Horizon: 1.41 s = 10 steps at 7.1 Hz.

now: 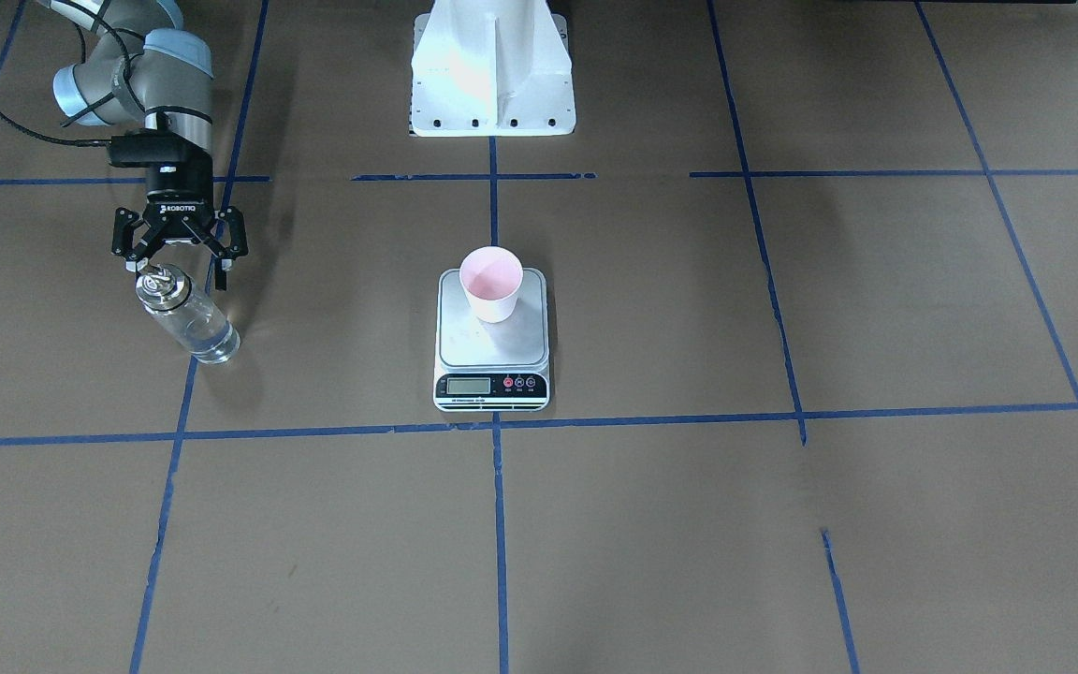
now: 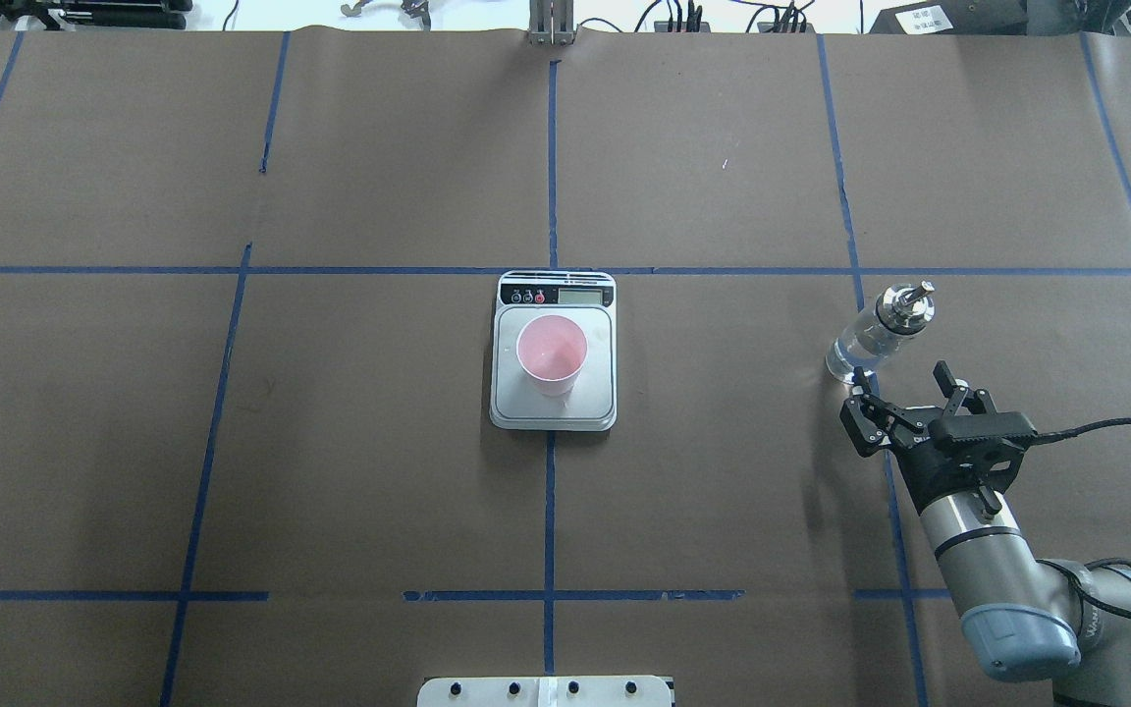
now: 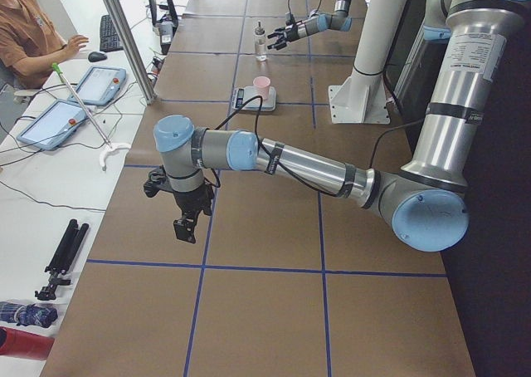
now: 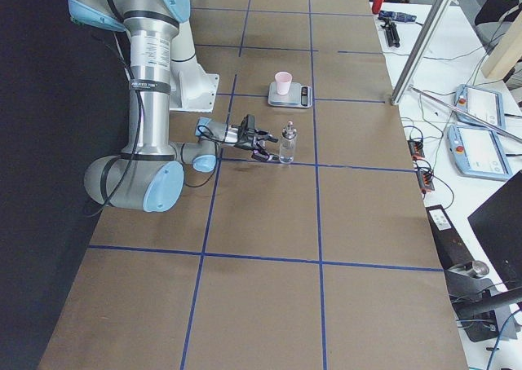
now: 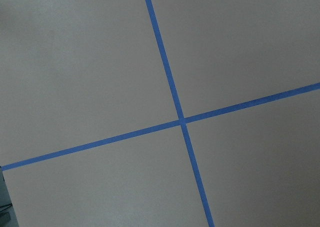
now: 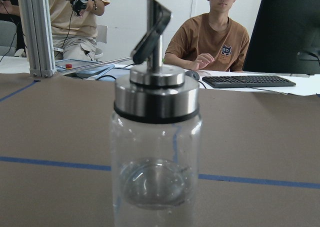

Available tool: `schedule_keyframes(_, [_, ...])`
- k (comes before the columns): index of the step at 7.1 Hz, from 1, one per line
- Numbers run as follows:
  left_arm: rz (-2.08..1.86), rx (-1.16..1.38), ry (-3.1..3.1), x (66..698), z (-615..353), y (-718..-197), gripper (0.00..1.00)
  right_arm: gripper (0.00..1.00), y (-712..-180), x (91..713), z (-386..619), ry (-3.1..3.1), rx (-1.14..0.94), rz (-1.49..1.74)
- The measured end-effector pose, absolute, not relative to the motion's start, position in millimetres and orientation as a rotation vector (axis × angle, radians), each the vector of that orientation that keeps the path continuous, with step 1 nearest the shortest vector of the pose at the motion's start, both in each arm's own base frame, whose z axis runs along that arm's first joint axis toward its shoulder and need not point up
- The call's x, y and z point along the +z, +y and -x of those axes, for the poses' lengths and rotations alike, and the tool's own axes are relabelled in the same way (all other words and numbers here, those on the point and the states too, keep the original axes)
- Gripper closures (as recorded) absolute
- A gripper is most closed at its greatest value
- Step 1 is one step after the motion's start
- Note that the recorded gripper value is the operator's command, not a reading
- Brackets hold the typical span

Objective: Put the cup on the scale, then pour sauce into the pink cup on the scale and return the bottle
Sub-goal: 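Close the right gripper around the glass sauce bottle body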

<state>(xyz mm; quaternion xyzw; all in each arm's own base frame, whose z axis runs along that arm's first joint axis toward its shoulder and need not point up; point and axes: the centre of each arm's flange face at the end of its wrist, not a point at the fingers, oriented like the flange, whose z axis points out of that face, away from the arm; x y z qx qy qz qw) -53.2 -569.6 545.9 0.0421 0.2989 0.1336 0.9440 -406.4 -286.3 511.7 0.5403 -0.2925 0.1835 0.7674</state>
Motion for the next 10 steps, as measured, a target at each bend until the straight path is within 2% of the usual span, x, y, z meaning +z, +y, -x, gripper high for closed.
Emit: schedule_keyframes(10, [-0.091,0.276,0.609,542.3,52.1,-569.2,0.0,0.0,-321.2,503.5,434.1,-0.595,0.423,-1.213])
